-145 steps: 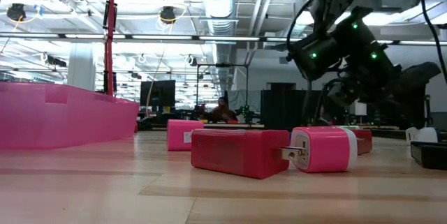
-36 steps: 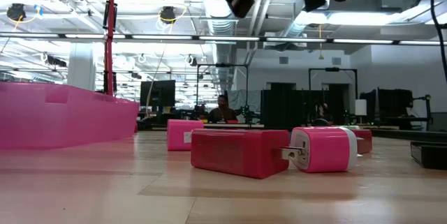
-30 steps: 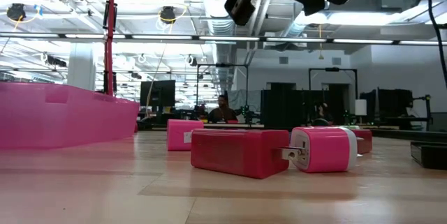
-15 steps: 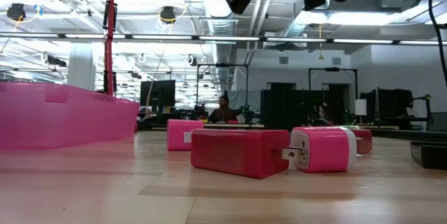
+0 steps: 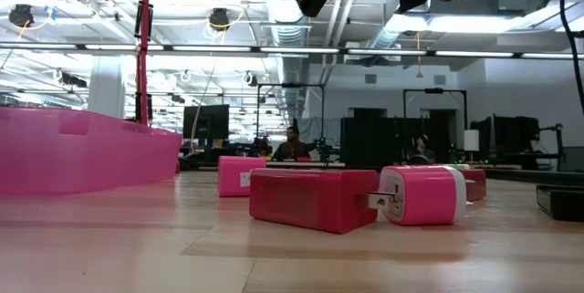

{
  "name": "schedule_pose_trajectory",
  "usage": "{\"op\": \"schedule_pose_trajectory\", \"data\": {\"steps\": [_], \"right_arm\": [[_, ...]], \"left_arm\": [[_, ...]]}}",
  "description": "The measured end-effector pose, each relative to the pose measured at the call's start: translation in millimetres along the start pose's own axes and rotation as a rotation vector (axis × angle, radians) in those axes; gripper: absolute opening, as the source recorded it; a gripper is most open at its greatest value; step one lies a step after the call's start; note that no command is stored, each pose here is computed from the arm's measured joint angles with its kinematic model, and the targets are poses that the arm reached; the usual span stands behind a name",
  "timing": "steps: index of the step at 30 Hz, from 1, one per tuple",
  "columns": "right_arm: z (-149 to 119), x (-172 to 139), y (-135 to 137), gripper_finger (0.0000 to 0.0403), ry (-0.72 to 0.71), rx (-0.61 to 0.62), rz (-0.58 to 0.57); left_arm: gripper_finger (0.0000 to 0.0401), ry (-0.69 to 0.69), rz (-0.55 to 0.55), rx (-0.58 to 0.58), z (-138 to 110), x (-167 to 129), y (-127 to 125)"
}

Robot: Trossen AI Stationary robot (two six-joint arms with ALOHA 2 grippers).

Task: Pick & Place Office items
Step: Put the white charger adapter into the red bin

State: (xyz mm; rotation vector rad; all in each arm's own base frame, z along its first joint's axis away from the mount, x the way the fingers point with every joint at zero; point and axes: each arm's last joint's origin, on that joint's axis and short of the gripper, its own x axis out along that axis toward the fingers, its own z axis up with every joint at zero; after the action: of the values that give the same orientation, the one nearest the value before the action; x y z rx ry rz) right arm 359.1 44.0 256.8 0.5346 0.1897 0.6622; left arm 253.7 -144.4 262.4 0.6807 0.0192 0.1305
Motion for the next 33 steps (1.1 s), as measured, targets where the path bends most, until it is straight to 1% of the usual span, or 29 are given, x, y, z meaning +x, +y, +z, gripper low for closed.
{"op": "schedule_pose_trajectory", "data": {"steps": [4,7,13,17,25,29,33], "right_arm": [[0.3,0.9,1.6,0.0122,-0.011,-0.011,0.002],[0.6,1.5,1.8,0.0122,-0.026,-0.018,-0.018],[1.0,2.0,3.0,0.0122,-0.033,-0.024,-0.014],[-1.3,3.1,3.2,0.0122,-0.022,-0.018,-0.03],[-3.0,4.0,3.7,0.0122,-0.012,-0.069,-0.036],[0.8,5.2,4.0,0.0122,-0.007,-0.099,-0.041],[3.6,6.3,5.0,0.0122,-0.003,-0.108,-0.039]], "left_arm": [[0.0301,-0.004,-0.005,-0.001,0.0,0.0,-0.2],[0.0301,-0.019,-0.019,-0.005,0.6,-0.1,-0.5],[0.0301,-0.021,-0.02,-0.006,0.8,-0.1,-0.4],[0.0301,-0.024,-0.018,-0.008,1.1,-0.1,-0.2],[0.0301,-0.027,-0.018,-0.01,2.8,0.5,0.6],[0.0301,-0.046,-0.042,-0.015,3.2,2.8,2.1],[0.0301,-0.032,-0.034,-0.012,0.2,5.6,3.8]]}}
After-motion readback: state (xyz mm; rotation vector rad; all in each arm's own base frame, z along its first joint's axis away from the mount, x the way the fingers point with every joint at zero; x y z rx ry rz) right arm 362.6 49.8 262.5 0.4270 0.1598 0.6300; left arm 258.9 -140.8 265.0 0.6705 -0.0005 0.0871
